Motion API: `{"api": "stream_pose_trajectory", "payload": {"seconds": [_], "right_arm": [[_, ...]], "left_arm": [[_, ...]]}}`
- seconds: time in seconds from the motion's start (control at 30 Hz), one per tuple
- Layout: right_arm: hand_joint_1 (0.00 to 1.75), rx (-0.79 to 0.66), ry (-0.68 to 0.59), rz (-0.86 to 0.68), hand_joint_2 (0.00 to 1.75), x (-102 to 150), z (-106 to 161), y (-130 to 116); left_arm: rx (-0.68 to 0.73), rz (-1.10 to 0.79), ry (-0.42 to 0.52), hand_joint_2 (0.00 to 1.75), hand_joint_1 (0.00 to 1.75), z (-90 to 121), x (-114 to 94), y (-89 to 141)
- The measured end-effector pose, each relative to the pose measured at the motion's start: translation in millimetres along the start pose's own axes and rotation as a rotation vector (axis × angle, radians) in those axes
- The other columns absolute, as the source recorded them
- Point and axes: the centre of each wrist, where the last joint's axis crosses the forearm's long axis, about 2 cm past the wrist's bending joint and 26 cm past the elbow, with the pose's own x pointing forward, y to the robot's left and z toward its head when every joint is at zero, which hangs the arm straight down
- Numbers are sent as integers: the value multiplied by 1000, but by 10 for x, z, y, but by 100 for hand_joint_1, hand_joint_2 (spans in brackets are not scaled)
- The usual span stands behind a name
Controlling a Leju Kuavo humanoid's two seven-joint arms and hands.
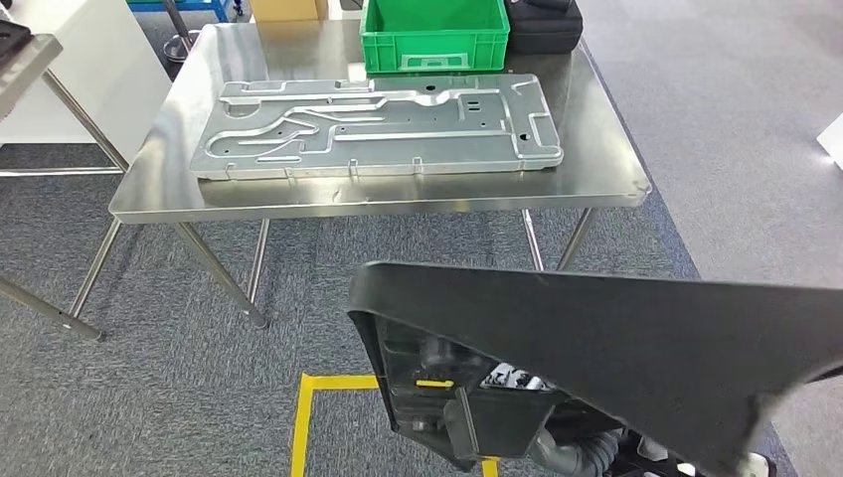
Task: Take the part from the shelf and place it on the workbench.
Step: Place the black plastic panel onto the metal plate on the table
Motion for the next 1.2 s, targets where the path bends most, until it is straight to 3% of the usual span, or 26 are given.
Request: {"api": "stream_pose_trajectory", "payload": {"seconds": [0.33,1.03,1.2], "right_arm": [[173,-50,43,36,175,19,189,-275],[173,-133,27,-9,175,-153,188,-238],[173,-187,-14,40,175,-94,151,-353]], "left_arm": [[11,4,-6,0,0,-7,17,18],[16,13,-21,0,0,1,-2,24],[12,0,-30,0,0,3,-9,26]]}}
